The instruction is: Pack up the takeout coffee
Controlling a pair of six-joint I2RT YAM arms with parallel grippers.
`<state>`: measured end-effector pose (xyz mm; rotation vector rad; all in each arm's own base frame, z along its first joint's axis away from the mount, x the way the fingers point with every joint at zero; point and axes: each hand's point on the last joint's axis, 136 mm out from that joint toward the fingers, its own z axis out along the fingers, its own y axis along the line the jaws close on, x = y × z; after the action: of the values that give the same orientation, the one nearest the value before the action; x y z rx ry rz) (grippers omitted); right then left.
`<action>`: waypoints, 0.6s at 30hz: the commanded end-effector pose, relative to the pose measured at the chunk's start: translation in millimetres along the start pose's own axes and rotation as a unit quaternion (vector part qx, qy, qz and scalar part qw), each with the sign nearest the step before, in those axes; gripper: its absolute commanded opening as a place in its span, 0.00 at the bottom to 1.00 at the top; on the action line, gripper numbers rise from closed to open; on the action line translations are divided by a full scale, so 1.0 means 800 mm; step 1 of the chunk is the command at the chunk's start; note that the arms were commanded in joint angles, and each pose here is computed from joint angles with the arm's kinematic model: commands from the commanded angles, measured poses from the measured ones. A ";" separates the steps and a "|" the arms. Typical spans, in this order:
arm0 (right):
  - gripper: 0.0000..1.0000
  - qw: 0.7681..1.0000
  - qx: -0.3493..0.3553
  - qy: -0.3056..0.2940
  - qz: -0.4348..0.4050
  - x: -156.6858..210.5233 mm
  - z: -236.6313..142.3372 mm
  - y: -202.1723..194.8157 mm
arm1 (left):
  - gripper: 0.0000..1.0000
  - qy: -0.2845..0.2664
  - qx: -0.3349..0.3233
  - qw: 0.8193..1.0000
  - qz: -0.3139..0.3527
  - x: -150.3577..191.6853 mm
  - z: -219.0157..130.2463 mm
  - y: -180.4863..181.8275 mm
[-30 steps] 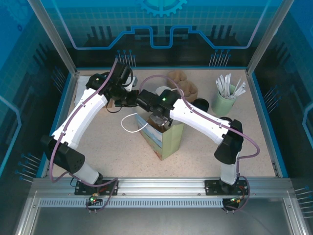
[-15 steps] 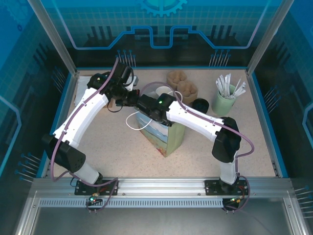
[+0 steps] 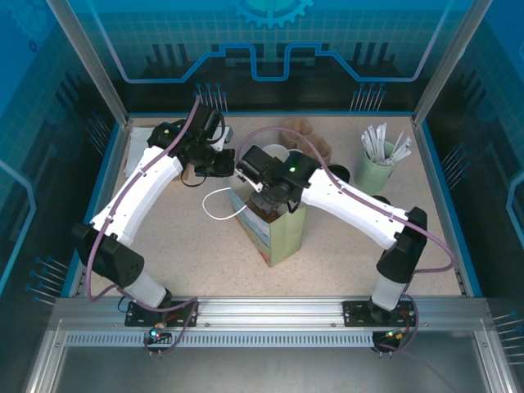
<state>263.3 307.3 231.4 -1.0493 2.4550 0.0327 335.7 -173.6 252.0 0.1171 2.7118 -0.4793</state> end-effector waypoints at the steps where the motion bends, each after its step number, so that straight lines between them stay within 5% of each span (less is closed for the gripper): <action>1: 0.40 0.995 -0.078 -0.051 0.031 -0.025 -0.035 0.027 | 0.01 0.014 -0.005 1.000 -0.007 0.007 0.010 0.001; 7: 0.35 0.979 -0.168 -0.083 0.075 -0.046 -0.057 0.051 | 0.01 0.013 0.000 1.000 -0.012 0.008 0.010 0.000; 13: 0.15 0.973 -0.203 -0.050 0.099 -0.043 -0.035 0.069 | 0.02 0.014 0.003 1.000 -0.016 0.009 0.012 0.000; 18: 0.09 0.965 -0.226 -0.050 0.121 -0.044 -0.026 0.075 | 0.01 0.014 0.003 1.000 -0.016 0.011 0.011 0.000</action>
<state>234.0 360.7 260.4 -0.9305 2.4974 0.6302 337.6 -174.6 249.3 0.0827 2.7115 -0.4896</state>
